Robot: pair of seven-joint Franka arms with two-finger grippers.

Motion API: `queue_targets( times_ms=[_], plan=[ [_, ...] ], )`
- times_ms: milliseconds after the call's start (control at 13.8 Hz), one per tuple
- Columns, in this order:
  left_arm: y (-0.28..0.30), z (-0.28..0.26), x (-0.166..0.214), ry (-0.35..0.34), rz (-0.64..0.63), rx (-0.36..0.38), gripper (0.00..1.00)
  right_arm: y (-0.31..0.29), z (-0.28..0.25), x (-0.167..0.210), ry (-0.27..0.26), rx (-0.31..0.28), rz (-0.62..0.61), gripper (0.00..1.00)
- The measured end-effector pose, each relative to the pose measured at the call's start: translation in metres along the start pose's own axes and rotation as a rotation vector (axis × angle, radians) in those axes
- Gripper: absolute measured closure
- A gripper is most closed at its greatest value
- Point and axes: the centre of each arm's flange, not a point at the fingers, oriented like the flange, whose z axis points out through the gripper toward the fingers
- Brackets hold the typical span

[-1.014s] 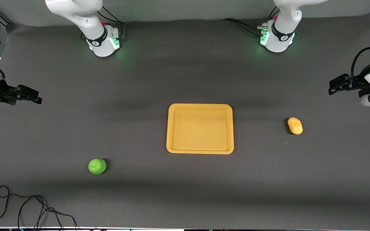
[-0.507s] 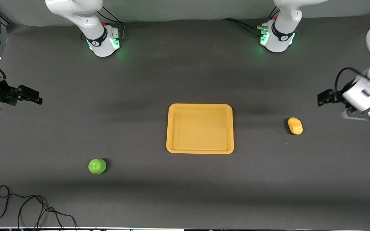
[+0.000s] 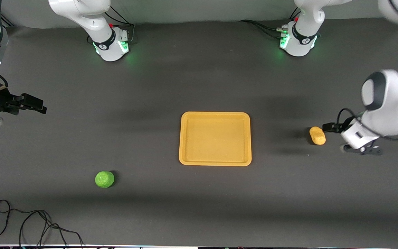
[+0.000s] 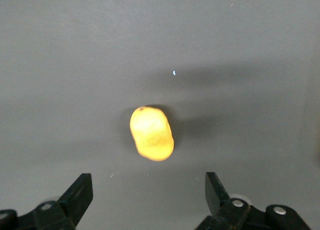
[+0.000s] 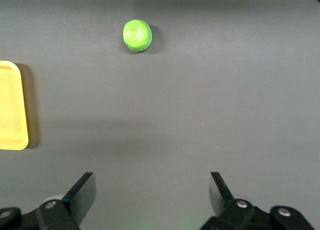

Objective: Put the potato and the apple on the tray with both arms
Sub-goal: 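Reach the left gripper down to the yellow potato and grasp it, then move the left gripper's potato onto the tray while the right gripper grasps the apple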

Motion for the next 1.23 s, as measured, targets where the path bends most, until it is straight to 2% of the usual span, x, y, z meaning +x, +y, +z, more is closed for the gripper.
queue_targets(
  times_ms=[217,435,507,580,725,870,1014,1087,1232],
  plan=[
    [-0.004,0.064,0.011,-0.087,-0.002,-0.019,0.0,-0.015,0.004,0.004,0.005,-0.002,-0.025,0.0],
    [-0.012,0.119,0.016,-0.145,-0.014,-0.036,0.01,-0.031,0.015,0.02,0.043,-0.007,-0.052,0.0],
    [-0.014,0.13,0.016,-0.161,-0.017,-0.041,0.04,-0.036,0.021,0.03,0.056,-0.008,-0.059,0.0],
    [-0.014,0.135,0.016,-0.169,-0.018,-0.043,0.17,-0.042,0.024,0.041,0.068,-0.011,-0.067,0.0],
    [-0.015,0.129,0.016,-0.175,-0.019,-0.042,0.37,-0.054,0.027,0.071,0.092,-0.018,-0.082,0.0],
    [-0.014,0.104,0.021,-0.155,-0.02,-0.039,0.39,-0.059,0.037,0.094,0.097,-0.024,-0.086,0.0],
    [-0.005,0.067,0.027,-0.117,-0.049,-0.032,0.39,-0.06,0.054,0.108,0.081,-0.027,-0.086,0.0],
    [0.009,0.05,0.03,-0.096,-0.057,-0.035,0.39,-0.06,0.063,0.112,0.069,-0.029,-0.086,0.0],
    [0.073,0.025,0.037,-0.05,-0.07,-0.058,0.39,-0.06,0.09,0.123,0.046,-0.032,-0.085,0.0]
  ],
)
